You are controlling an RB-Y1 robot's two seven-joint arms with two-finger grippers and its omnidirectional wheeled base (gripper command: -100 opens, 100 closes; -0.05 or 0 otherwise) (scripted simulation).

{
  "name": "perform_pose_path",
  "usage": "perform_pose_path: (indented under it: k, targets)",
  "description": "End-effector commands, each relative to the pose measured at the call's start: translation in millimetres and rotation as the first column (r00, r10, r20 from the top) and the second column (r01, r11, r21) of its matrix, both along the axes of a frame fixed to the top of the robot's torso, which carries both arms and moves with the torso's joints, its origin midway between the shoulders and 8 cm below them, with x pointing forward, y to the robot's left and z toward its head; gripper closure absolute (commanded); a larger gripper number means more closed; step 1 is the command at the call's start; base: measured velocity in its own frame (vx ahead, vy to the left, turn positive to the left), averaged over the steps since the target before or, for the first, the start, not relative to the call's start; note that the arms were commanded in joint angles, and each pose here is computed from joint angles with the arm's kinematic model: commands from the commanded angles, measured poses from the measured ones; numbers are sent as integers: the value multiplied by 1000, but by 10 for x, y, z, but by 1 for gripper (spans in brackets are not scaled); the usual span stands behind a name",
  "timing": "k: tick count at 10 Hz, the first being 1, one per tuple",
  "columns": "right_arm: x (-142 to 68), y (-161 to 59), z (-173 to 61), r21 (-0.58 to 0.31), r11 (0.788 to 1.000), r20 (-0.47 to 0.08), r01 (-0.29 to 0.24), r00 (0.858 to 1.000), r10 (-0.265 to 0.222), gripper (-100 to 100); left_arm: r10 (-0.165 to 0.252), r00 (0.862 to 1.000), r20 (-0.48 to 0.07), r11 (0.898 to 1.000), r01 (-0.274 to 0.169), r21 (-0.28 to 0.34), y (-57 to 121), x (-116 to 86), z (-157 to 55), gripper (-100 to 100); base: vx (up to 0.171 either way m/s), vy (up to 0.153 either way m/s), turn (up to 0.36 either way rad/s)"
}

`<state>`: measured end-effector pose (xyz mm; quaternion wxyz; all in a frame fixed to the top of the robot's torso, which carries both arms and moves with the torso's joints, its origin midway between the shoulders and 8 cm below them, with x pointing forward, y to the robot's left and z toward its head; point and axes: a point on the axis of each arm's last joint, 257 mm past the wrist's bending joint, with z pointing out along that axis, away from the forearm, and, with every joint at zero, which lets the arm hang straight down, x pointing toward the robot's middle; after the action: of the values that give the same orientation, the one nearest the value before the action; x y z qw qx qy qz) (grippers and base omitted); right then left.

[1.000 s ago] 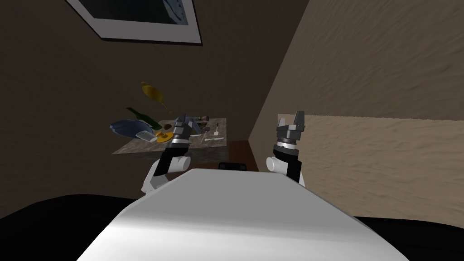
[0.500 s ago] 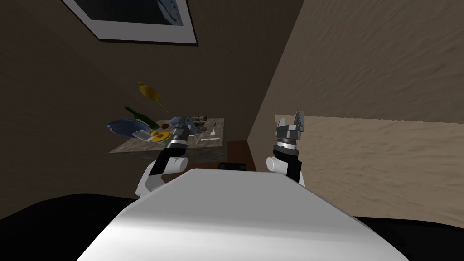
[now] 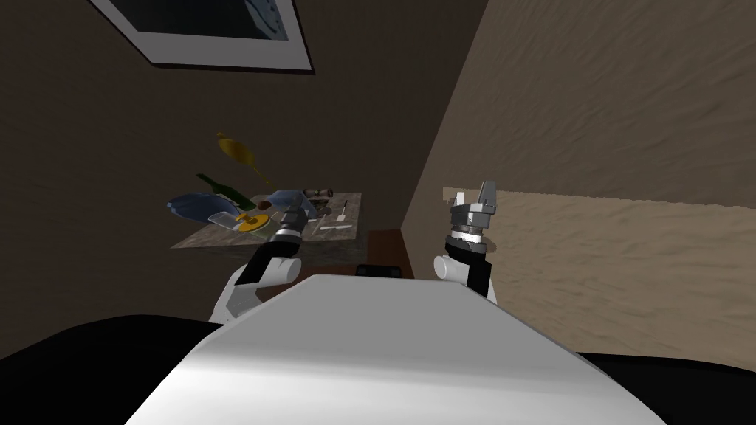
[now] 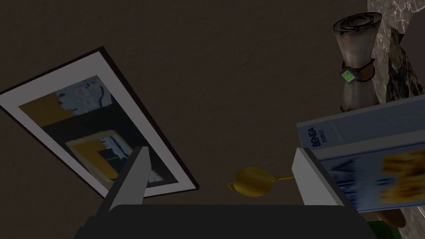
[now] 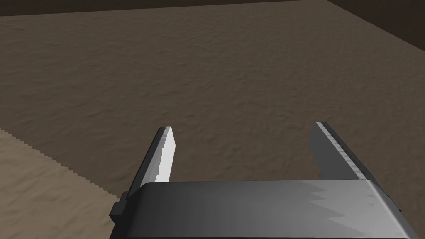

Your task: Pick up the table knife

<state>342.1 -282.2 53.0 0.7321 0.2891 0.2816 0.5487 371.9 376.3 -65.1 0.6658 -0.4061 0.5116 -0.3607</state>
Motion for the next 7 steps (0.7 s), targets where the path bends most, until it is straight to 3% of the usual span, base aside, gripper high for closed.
perform_pose_path:
  k: [1, 3, 4, 6, 7]
  targets:
    - [0, 0, 0, 0, 1000, 0, 0, 1000, 0, 0, 34, 997, -63, 999, -34, 8, 154, -46, -158, -100, 28, -107, 13]
    - [0, 0, 0, 0, 1000, 0, 0, 1000, 0, 0, 41, 995, -92, 999, -41, 2, 173, -45, -232, -100, 23, -84, 15]
    - [0, 0, 0, 0, 1000, 0, 0, 1000, 0, 0, 72, 987, -145, 997, -71, 11, 309, -112, -365, -100, 31, -99, 6]
    - [0, 0, 0, 0, 1000, 0, 0, 1000, 0, 0, 77, 982, -171, 997, -77, 7, 325, -117, -432, -100, 26, -75, 13]
    - [0, 0, 0, 0, 1000, 0, 0, 1000, 0, 0, 105, 971, -216, 994, -104, 17, 455, -199, -545, -100, 47, -77, 5]
